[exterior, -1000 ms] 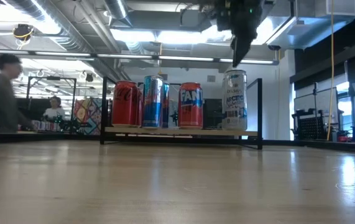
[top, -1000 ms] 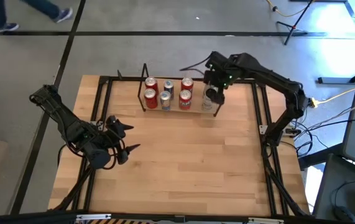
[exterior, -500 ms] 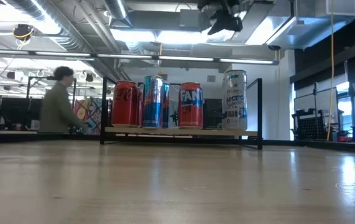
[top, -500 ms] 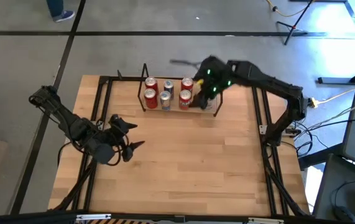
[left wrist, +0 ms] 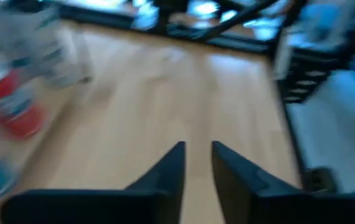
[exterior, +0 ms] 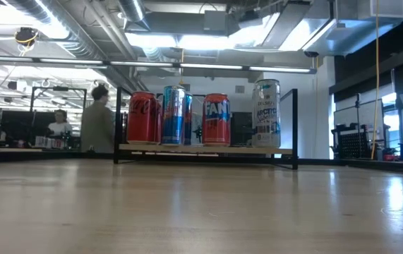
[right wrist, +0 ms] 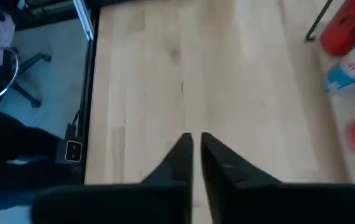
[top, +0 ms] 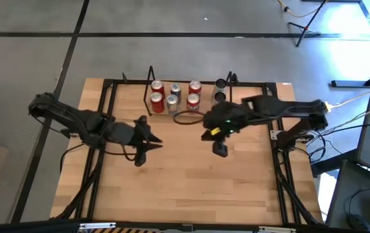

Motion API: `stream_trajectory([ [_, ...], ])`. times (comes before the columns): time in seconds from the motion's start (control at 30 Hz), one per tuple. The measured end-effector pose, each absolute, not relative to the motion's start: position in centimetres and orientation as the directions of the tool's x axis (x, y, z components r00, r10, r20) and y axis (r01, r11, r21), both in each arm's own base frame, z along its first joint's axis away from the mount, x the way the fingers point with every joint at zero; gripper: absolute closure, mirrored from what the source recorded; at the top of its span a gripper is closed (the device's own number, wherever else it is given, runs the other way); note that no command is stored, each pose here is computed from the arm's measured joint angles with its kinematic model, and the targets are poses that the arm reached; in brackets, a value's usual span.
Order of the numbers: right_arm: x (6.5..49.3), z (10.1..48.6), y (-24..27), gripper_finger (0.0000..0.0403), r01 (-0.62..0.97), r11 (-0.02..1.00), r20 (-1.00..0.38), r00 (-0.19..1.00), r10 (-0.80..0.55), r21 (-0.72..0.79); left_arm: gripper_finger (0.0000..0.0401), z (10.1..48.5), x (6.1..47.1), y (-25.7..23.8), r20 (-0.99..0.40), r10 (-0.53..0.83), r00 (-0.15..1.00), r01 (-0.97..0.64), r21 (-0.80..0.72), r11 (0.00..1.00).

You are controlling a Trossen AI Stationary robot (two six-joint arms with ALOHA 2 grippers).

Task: Place canned beverage on shelf
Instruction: Return to Home Position

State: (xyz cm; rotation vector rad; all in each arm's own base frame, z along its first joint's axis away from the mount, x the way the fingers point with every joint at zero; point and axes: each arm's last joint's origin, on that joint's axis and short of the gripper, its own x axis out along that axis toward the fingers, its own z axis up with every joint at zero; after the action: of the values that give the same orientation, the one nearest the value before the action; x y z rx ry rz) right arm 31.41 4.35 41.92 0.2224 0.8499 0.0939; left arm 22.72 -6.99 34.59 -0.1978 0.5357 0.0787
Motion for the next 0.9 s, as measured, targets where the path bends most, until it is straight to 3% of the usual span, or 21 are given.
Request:
stream_trajectory([
  [0.07,30.3,42.9,4.6,0.0392,-0.004,0.979,-0.712,0.685,0.151,0.204,0.0358,34.6,23.4,-6.4,-0.470,-0.027,0.882,-0.073,-0.193,0.979],
  [0.17,28.0,44.6,4.4,0.0373,-0.037,0.981,-0.667,0.728,0.156,0.189,0.0393,33.9,24.1,-5.1,-0.428,0.008,0.904,-0.103,-0.200,0.974],
  [0.4,20.6,45.2,3.1,0.0375,-0.040,0.985,-0.550,0.825,0.128,0.170,0.0384,33.9,24.3,-3.1,-0.386,0.214,0.897,-0.283,-0.133,0.950],
  [0.6,14.6,41.5,2.1,0.0384,-0.013,0.982,-0.366,0.927,0.084,0.191,0.0382,34.0,24.2,-2.6,-0.353,0.386,0.852,-0.391,0.058,0.918],
  [0.8,11.3,36.5,1.3,0.0384,0.055,0.989,-0.356,0.935,-0.003,0.137,0.0381,34.1,24.1,-2.2,-0.320,0.514,0.796,-0.526,0.054,0.849],
  [0.9,10.9,33.8,1.4,0.0384,0.004,0.991,-0.355,0.934,0.045,0.137,0.0381,33.3,24.1,-2.2,-0.332,0.512,0.792,-0.507,0.108,0.855],
])
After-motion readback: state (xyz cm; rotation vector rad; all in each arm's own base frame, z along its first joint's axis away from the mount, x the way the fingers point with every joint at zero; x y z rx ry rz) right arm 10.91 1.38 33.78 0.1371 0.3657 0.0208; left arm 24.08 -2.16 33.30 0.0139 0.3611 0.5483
